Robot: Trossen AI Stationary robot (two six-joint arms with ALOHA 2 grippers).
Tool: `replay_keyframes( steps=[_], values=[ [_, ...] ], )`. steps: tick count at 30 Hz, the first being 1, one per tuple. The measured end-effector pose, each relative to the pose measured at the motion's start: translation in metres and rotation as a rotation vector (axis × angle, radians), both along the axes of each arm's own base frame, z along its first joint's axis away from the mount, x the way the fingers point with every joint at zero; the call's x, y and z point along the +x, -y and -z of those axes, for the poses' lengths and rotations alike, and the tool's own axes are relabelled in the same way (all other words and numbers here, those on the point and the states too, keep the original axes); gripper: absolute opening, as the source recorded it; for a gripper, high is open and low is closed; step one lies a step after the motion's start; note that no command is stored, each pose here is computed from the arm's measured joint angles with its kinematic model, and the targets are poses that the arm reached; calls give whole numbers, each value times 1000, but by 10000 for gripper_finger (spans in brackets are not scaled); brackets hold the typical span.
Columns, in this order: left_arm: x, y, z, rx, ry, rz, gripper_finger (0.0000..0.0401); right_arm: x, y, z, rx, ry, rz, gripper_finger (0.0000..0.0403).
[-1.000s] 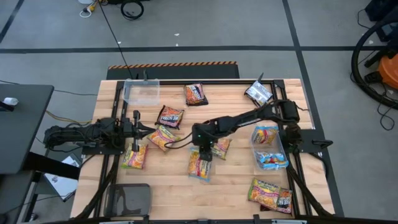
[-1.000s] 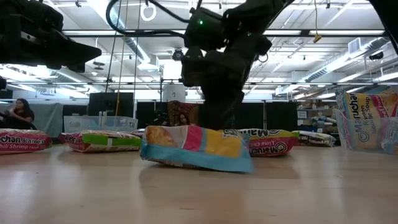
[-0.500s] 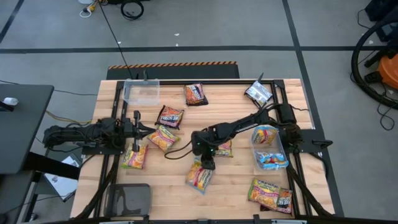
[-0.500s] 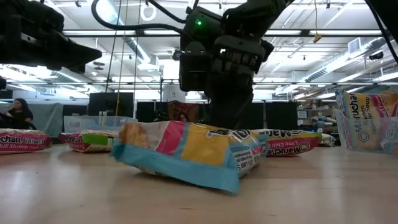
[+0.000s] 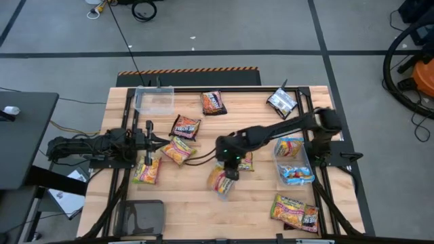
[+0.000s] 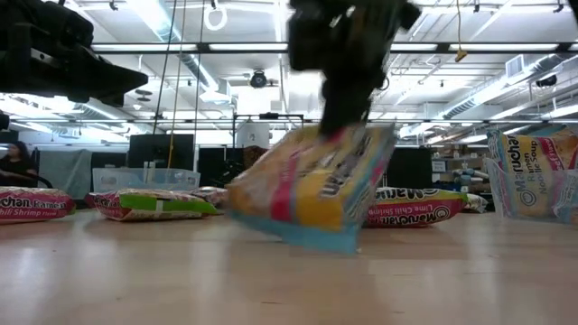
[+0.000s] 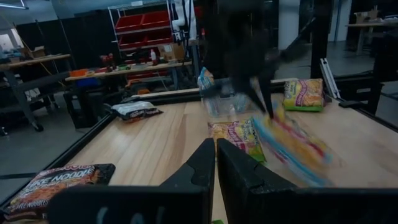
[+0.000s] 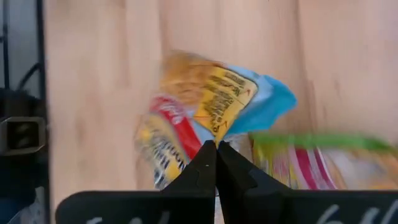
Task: Sort Maruchan noodles
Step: Put the blue noodle pack into the bottom transparent bin
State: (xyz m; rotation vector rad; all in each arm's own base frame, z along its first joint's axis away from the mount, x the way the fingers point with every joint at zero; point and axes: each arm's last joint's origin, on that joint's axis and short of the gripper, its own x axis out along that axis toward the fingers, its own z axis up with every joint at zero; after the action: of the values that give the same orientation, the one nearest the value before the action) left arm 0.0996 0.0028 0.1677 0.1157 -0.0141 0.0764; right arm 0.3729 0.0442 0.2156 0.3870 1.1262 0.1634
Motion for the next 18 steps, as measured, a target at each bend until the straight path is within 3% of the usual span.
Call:
replay_keyframes(
  steps=[10, 18],
  values=[
    [0, 0, 0, 0, 0, 0, 25, -116, -11, -124, -37, 118, -67, 5],
    [0, 0, 0, 0, 0, 0, 25, -226, 5, -162, -179, 57, -51, 5]
  ],
)
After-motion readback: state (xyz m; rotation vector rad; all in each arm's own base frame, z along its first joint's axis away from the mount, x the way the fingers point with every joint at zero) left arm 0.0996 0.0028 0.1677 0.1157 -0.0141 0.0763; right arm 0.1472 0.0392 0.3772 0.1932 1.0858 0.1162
